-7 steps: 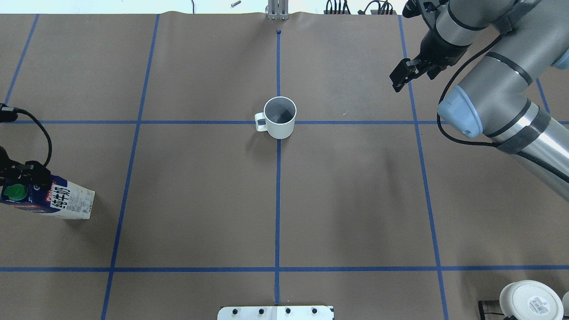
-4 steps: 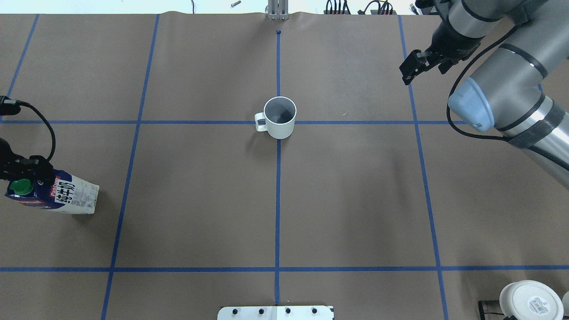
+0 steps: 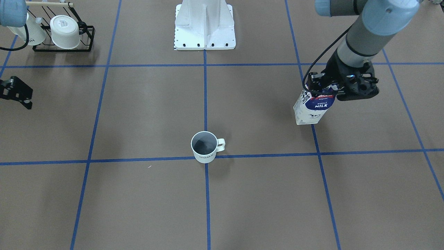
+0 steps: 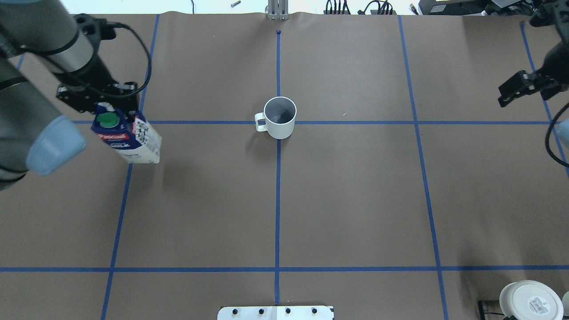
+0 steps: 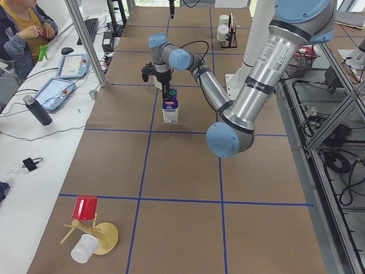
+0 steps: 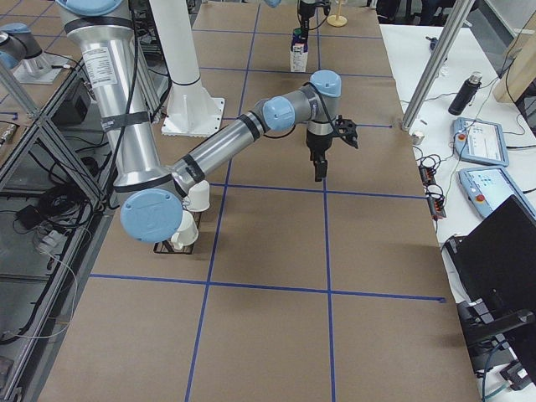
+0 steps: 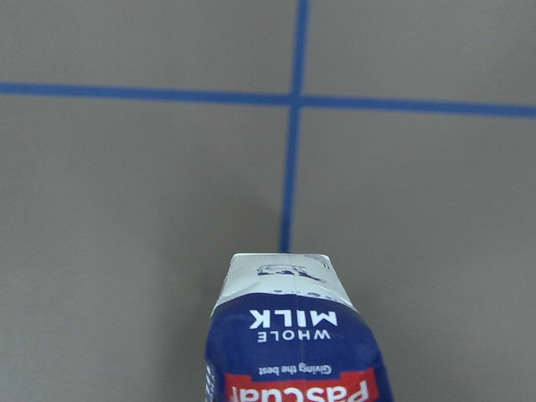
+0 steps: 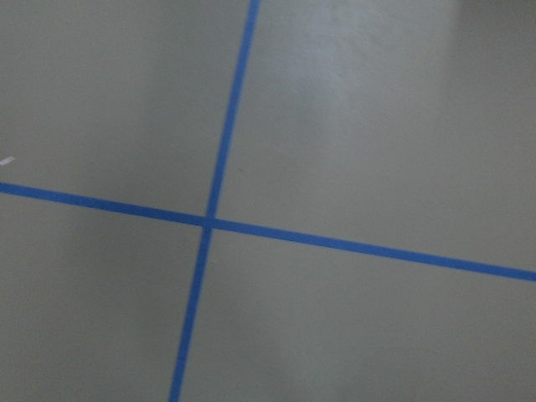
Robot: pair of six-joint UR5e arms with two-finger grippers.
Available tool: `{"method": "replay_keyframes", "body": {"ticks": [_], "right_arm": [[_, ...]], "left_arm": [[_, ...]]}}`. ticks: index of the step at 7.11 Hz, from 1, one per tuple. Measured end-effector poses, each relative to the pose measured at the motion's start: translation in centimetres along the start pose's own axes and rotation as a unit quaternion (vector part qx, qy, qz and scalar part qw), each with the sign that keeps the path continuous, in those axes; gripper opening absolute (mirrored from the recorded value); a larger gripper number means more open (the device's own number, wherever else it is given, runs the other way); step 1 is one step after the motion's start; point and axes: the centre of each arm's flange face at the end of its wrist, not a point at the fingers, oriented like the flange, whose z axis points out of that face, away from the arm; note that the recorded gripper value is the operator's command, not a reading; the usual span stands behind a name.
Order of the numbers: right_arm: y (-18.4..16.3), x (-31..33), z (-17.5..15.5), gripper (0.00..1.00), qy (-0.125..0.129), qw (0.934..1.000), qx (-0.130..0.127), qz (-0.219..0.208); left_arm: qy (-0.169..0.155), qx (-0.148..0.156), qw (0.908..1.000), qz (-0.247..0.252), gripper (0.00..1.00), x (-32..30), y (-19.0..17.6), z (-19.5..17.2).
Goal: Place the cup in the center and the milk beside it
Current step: 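Carry the milk carton beside the mug, farther from the robot, and set it down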
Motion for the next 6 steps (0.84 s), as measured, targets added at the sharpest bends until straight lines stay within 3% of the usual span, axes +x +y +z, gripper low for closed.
{"method": "replay_keyframes", "body": {"ticks": [4, 6], "right_arm": [[3.5, 6.1, 0.3, 1.0, -0.002, 0.9999, -0.014, -0.006], [3.7, 6.2, 0.1, 1.0, -0.002, 0.9999, -0.013, -0.007]], "left_arm": [[0.042, 0.028, 0.9981, -0.035, 0.26, 16.3, -12.0, -1.1], [0.04, 0.015, 0.9986, -0.03, 0.28, 20.3, -11.9, 0.3]]}}
